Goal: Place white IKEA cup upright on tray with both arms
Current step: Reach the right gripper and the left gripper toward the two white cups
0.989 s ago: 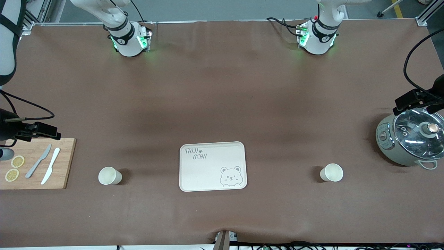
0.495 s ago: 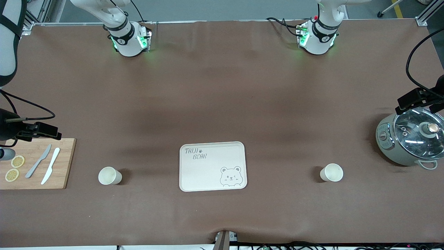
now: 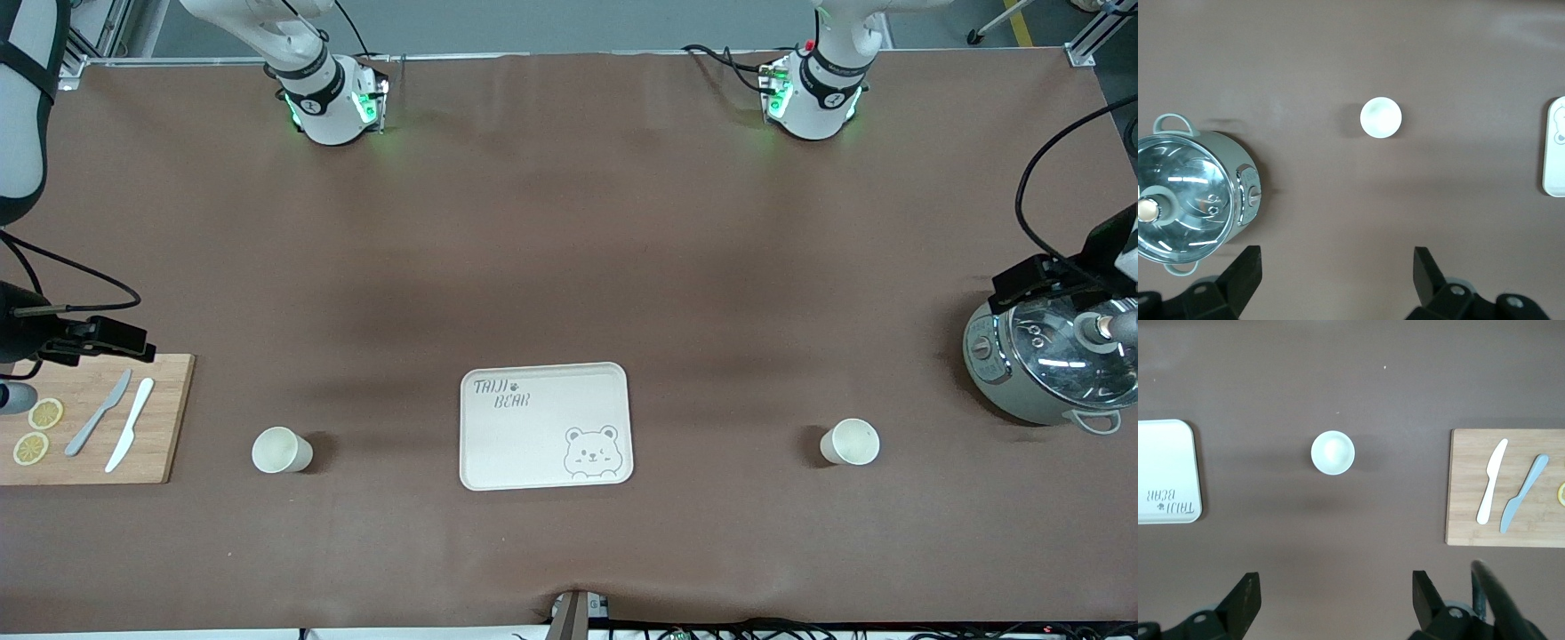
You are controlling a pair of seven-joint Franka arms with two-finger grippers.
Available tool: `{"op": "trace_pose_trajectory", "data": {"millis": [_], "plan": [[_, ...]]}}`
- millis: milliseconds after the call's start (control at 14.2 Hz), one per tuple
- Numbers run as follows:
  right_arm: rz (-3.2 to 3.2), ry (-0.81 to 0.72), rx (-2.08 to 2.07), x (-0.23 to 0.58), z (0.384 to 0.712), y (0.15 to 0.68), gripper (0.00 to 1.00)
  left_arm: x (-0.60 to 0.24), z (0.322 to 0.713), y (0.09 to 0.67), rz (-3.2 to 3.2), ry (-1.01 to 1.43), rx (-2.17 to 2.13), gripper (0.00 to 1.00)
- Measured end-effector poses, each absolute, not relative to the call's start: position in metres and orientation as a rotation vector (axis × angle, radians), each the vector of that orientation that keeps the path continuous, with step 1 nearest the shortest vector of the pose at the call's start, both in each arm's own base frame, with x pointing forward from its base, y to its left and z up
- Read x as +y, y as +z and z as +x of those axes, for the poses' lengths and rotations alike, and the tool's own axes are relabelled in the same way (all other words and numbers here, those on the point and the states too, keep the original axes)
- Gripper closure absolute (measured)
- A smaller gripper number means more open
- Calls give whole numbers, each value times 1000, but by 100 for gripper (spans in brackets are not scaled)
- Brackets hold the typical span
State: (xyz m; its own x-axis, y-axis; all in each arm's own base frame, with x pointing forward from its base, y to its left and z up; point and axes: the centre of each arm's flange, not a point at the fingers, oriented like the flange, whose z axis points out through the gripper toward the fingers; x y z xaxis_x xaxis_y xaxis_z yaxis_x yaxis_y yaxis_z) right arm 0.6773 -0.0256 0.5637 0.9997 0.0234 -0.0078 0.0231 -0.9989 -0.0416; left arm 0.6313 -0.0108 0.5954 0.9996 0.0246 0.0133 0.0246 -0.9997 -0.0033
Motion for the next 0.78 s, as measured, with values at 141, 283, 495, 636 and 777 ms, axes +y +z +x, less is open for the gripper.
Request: {"op": "trace_pose_trajectory", "data": {"millis": [141,283,495,636,777], "plan": [[-3102,17,-63,-29,687,544,0,-12,642,568,-3137,45,-37,0],[-3106,26,-75,-31,702,510,0,-12,653,538,-3135,105,-35,0],[-3109,33,-73,-31,724,454,0,-13,669,508,-3136,98,-33,0],[-3109,49,-71,-31,733,421,0,-14,677,492,-3136,96,-32,0],[-3110,60,-72,-30,739,398,0,-14,683,475,-3136,110,-33,0]]}}
